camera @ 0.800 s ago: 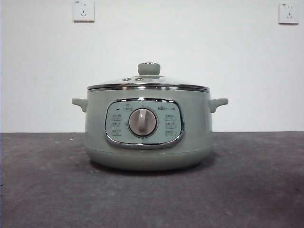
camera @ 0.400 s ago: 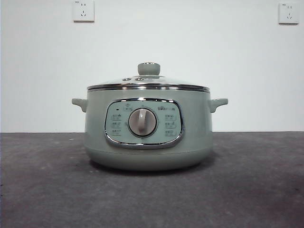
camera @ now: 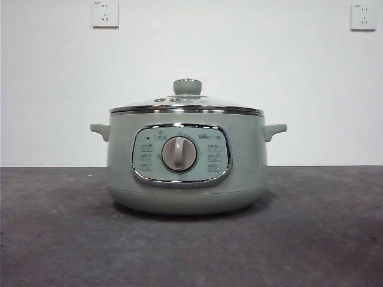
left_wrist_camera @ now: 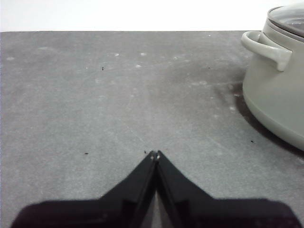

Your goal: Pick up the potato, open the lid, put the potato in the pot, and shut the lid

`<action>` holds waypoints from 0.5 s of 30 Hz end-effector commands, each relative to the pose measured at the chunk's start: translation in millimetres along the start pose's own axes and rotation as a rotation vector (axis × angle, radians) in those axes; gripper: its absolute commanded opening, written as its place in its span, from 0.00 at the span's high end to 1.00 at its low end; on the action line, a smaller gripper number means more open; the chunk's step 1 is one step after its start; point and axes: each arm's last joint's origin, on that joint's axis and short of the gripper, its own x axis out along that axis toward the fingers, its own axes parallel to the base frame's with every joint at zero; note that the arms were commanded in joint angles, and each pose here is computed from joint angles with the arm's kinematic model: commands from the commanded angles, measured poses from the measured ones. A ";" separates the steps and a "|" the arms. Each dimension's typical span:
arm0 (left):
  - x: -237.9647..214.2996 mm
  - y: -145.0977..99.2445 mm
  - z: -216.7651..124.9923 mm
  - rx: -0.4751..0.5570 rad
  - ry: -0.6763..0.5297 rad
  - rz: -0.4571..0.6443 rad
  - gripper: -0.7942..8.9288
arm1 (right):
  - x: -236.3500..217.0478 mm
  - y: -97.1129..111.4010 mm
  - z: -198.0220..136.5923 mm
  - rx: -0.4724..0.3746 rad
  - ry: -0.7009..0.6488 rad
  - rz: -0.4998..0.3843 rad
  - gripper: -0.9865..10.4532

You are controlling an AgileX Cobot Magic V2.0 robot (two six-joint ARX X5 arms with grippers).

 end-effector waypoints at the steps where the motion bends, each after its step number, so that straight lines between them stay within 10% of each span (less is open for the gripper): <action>1: 1.1 0.4 -3.1 0.003 0.005 0.000 0.92 | -0.9 -0.3 -0.6 0.010 0.024 -0.006 0.91; 15: 1.1 0.4 -3.1 0.003 0.005 0.000 0.92 | -7.8 -0.4 -1.0 0.006 0.148 0.002 0.91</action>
